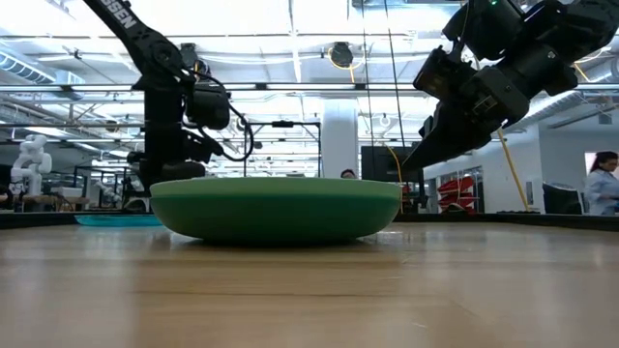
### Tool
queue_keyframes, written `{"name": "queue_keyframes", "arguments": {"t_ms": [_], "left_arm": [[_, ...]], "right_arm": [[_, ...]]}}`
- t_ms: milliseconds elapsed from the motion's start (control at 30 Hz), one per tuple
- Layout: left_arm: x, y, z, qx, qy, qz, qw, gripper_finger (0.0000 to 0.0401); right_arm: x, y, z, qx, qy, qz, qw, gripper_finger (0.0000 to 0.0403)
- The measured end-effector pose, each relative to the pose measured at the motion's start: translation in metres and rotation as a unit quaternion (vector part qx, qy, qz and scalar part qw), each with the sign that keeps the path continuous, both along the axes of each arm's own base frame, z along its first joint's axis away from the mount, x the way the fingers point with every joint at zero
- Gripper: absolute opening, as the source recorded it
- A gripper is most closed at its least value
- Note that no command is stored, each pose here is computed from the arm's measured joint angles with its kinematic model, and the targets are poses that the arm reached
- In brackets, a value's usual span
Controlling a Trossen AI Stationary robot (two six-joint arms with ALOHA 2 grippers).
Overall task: Stack plastic plates
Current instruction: Stack the blue transparent plate on the pink transparent plate
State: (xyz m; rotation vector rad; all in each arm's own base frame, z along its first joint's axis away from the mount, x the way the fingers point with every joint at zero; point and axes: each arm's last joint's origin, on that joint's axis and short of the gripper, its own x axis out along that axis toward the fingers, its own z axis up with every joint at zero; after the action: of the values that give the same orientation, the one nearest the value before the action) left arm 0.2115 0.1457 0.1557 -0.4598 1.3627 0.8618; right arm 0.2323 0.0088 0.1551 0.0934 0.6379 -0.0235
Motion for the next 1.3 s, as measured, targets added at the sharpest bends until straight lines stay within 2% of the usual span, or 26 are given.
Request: {"name": "queue_keyframes", "arguments": {"t_ms": [533, 967, 1300], "left_arm": [[0.003, 0.001, -0.001, 0.007, -0.014, 0.01, 1.0, 0.0145], [0.007, 0.006, -0.02, -0.007, 0.013, 0.015, 1.0, 0.0145], [0.009, 0.005, -0.022, 0.007, 0.018, 0.012, 1.0, 0.0145]], "right_arm": [[0.0, 0.0, 0.0, -0.001, 0.0, 0.001, 1.0, 0.0006], [0.0, 0.0, 0.0, -0.001, 0.0, 0.001, 1.0, 0.0006], [0.0, 0.0, 0.0, 0.0, 0.0, 0.001, 1.0, 0.0006]]}}
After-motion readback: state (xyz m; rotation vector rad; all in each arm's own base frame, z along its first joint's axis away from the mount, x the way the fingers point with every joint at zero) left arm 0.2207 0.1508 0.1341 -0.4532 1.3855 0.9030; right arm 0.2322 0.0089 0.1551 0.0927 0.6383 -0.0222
